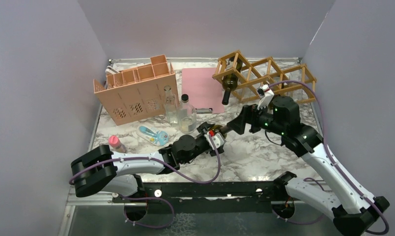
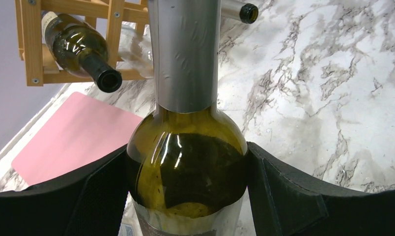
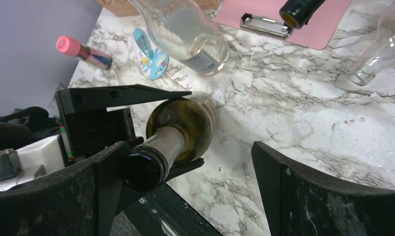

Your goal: Take the wine bottle off the wine rack

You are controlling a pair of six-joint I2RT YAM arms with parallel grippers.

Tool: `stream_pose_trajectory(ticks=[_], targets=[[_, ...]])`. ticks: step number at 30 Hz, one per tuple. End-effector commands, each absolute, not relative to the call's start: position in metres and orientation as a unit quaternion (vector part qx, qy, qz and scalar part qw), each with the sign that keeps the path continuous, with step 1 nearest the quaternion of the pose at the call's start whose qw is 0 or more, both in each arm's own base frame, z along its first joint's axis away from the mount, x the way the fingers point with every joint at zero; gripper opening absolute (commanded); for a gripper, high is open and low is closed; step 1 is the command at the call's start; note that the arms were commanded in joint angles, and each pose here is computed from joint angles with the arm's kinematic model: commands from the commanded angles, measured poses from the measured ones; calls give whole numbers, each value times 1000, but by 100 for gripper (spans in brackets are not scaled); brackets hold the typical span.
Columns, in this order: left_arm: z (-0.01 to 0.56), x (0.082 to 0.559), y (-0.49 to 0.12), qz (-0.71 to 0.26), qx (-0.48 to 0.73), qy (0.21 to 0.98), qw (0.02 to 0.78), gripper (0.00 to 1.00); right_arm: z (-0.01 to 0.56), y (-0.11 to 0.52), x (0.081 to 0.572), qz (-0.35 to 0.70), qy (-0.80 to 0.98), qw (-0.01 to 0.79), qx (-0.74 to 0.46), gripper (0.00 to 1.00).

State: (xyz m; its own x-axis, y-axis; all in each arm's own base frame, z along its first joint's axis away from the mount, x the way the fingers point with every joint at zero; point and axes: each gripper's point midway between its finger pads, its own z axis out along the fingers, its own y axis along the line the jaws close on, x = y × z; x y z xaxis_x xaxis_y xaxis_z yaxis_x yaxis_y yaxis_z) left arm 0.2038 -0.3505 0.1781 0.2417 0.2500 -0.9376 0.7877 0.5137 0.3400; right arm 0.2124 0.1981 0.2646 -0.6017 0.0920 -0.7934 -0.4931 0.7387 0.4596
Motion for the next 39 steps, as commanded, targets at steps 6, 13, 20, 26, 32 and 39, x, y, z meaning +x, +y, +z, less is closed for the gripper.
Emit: stream_pose_trajectory(ticks=[6, 13, 20, 26, 32, 39], targets=[[232, 211, -346, -223, 380, 551, 708, 49, 266, 230, 215, 404, 797, 420, -159, 84], [233, 210, -347, -229, 378, 552, 707, 49, 258, 239, 215, 410, 800, 407, -159, 73], [235, 211, -345, -226, 373, 553, 710, 49, 254, 257, 215, 404, 804, 397, -182, 64], [238, 210, -344, -228, 374, 550, 711, 51, 252, 260, 218, 387, 808, 408, -177, 50], [250, 209, -342, -251, 344, 571, 701, 98, 265, 259, 227, 376, 800, 432, -179, 31], [271, 189, -346, -301, 364, 538, 699, 99, 279, 249, 247, 335, 802, 468, -157, 13]])
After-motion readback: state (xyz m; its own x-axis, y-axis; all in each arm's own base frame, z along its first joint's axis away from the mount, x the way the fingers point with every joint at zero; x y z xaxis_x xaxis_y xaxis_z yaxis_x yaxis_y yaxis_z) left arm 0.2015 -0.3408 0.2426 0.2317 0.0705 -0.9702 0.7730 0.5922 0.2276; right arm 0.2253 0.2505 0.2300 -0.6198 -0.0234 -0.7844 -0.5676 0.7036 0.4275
